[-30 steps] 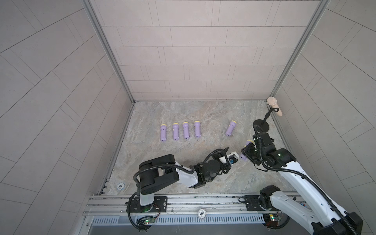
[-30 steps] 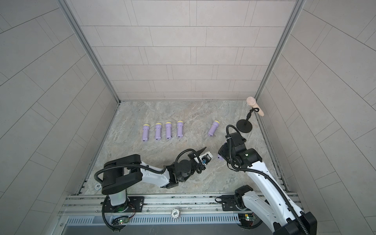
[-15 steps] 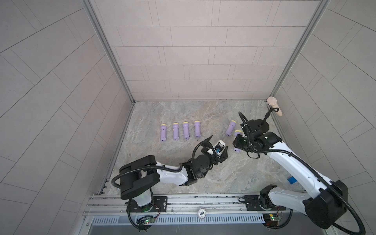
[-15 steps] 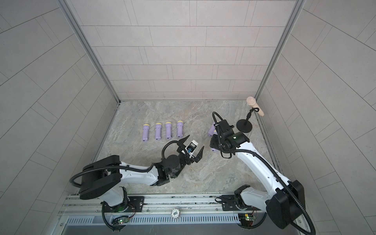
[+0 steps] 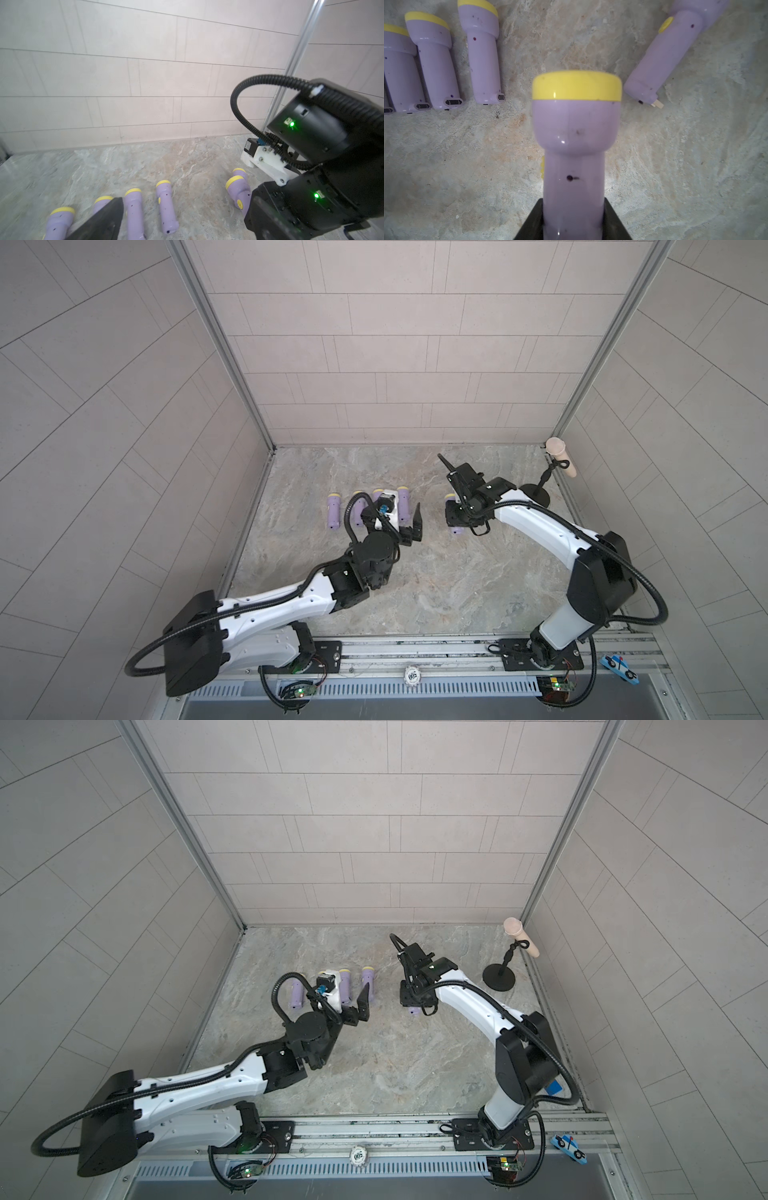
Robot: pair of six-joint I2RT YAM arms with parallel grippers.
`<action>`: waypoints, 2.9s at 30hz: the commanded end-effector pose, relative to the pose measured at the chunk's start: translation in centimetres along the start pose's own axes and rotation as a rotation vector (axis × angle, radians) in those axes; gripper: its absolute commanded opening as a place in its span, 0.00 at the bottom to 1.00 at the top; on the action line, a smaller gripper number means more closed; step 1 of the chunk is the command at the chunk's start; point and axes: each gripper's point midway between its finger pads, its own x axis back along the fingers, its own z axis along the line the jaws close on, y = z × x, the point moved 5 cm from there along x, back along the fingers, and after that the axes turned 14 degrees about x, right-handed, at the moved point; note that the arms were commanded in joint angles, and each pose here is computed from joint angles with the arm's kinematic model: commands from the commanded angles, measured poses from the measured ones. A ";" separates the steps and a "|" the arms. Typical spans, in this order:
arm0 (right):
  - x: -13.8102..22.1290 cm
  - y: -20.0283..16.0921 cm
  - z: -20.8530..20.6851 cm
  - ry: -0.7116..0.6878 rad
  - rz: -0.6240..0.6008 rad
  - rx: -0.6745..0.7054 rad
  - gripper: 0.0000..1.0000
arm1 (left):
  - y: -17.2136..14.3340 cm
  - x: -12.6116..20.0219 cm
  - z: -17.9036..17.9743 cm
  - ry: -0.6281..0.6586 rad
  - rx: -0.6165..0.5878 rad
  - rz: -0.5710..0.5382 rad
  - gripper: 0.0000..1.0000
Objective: Close the plug at the bottom of the flashlight
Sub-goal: Place the flashlight at the center of the board.
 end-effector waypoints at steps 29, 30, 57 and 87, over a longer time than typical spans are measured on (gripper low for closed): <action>-11.9 8.0 2.9 -0.066 0.029 0.034 0.00 | 1.6 2.2 17.3 0.534 0.217 0.231 1.00; -12.0 8.1 3.1 -0.057 0.027 0.038 0.00 | 1.7 2.2 17.3 0.535 0.218 0.229 1.00; -14.2 8.0 2.0 -0.060 0.045 0.007 0.00 | 1.7 2.1 17.9 0.549 0.236 0.230 1.00; -14.8 7.0 1.3 -0.029 0.070 -0.017 0.00 | 1.9 2.1 18.2 0.551 0.241 0.224 1.00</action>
